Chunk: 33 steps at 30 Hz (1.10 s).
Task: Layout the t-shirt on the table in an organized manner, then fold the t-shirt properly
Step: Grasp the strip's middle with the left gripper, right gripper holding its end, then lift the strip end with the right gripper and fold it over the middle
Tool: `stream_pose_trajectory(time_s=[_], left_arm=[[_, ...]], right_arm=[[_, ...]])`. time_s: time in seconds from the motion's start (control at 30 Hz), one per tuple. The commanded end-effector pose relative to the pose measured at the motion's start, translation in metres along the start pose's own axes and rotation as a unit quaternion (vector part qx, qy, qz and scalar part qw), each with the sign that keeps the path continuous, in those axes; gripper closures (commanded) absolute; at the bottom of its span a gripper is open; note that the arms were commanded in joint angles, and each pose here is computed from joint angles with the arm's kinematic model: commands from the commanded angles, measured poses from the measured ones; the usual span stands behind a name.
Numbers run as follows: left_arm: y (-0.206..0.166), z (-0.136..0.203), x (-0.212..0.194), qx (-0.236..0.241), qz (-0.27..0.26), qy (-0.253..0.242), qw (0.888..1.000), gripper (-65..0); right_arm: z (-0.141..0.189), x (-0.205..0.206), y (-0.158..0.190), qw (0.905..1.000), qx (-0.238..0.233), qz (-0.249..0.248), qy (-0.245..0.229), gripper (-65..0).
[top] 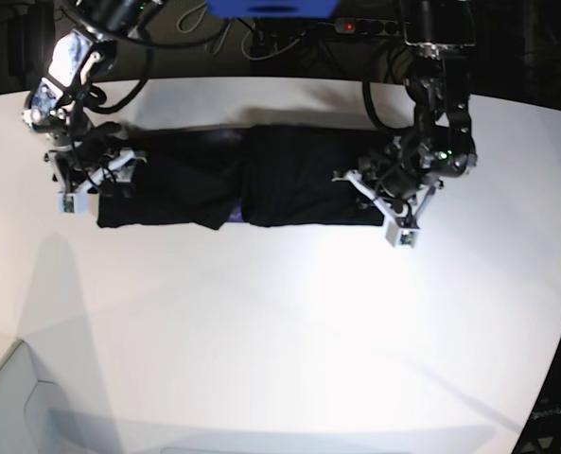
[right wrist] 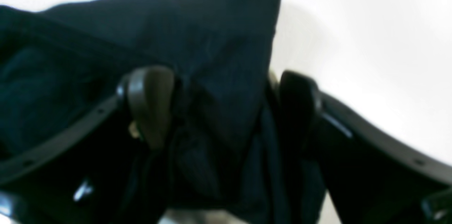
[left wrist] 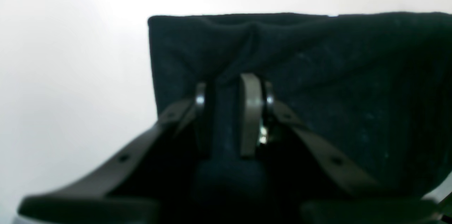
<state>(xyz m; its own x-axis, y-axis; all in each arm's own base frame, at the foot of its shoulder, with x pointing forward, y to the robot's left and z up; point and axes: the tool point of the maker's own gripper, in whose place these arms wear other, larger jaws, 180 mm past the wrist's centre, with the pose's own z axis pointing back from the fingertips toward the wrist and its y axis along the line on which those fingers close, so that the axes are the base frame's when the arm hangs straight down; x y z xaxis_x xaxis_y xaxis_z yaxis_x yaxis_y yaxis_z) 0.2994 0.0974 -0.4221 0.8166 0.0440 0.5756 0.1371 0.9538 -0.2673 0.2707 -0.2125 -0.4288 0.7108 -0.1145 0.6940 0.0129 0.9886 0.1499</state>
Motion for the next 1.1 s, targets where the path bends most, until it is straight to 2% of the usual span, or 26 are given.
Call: stream_pose_trajectory(time_s=[0.0, 0.13, 0.2, 0.27, 0.4, 0.53, 0.67, 0.87, 1.07], left_arm=[[0.0, 0.002, 0.005, 0.002, -0.003, -0.002, 1.0, -12.6], [0.0, 0.002, 0.006, 0.002, -0.002, -0.003, 1.0, -12.6], [0.0, 0.002, 0.006, 0.002, -0.002, -0.003, 1.0, -12.6], [0.0, 0.002, 0.006, 0.002, -0.002, -0.003, 1.0, -12.6], [0.001, 0.002, 0.006, 0.003, -0.001, -0.003, 1.0, -12.6], [-0.004, 0.001, 0.008, 0.0, 0.004, -0.006, 1.0, -12.6], [-0.001, 0.002, 0.008, 0.002, 0.025, -0.009, 1.0, -12.6], [0.002, 0.003, 0.01, 0.005, 0.043, -0.015, 0.999, -12.6], [0.003, 0.003, 0.01, 0.006, 0.045, -0.016, 0.999, -12.6]], right_arm=[[-0.001, -0.01, -0.001, 0.9997, -0.002, 0.0, 0.023, -47.3], [-0.001, -0.01, 0.001, 0.9998, 0.0, 0.0, 0.021, -45.5], [-0.001, -0.009, 0.003, 0.9998, 0.001, 0.002, 0.021, -39.4], [-0.001, -0.009, 0.002, 0.9998, 0.002, 0.003, 0.021, -29.0], [-0.002, -0.01, 0.003, 0.9997, 0.002, 0.002, 0.026, 0.0], [-0.001, -0.006, 0.002, 0.9998, 0.0, 0.006, 0.021, 0.0], [0.017, 0.03, -0.002, 0.9988, -0.021, 0.035, -0.026, 0.0], [0.048, 0.08, 0.045, 0.987, -0.003, 0.13, -0.095, 0.0], [0.066, 0.078, 0.105, 0.9729, 0.058, 0.194, -0.112, 0.0]])
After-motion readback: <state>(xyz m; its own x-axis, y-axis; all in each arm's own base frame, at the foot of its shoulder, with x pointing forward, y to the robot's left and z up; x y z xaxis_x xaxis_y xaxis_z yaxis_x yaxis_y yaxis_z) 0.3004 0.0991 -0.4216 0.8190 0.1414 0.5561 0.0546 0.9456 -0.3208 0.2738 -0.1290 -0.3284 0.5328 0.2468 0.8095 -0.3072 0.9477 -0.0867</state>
